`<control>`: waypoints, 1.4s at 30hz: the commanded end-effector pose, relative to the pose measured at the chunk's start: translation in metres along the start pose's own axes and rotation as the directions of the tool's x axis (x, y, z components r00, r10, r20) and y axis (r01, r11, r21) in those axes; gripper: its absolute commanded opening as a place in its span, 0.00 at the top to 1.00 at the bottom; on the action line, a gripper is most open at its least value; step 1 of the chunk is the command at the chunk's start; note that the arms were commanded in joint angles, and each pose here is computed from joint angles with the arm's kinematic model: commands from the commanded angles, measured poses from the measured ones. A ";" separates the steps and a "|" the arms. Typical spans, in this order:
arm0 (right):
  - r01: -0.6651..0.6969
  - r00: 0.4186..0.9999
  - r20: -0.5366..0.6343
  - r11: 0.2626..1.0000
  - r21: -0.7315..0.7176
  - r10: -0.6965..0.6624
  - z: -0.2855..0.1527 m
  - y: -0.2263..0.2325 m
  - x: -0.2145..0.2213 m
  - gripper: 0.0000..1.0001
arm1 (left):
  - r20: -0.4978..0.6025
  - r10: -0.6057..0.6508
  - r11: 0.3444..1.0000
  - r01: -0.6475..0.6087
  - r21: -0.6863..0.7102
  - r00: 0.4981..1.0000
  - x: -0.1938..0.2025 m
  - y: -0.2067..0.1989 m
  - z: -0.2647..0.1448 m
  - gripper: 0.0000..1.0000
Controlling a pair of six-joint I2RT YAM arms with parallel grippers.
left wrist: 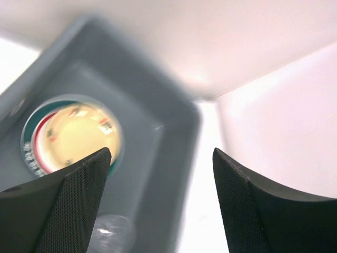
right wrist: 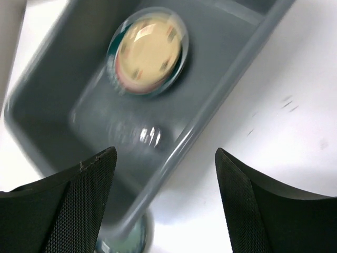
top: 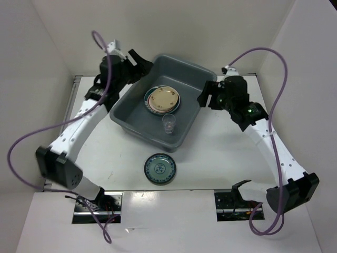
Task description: Place the mixed dishes into the plastic bin
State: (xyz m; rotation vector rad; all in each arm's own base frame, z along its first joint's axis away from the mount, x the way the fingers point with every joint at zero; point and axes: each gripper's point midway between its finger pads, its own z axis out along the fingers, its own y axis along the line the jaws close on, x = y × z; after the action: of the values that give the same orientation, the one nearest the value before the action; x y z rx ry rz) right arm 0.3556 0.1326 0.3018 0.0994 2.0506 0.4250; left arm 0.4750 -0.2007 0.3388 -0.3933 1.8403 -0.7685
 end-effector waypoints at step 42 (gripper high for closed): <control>-0.702 0.522 -0.583 0.702 0.120 0.622 -0.077 0.051 0.361 0.38 | 0.192 0.152 0.979 -0.122 -0.161 0.969 -0.007 0.057 -0.165 0.01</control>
State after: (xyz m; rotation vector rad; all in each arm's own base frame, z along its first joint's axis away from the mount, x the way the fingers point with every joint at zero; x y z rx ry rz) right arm 0.0917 0.2428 0.0454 0.5878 2.6802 1.1135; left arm 0.3325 -0.1036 0.3286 -0.4362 1.7899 -0.4611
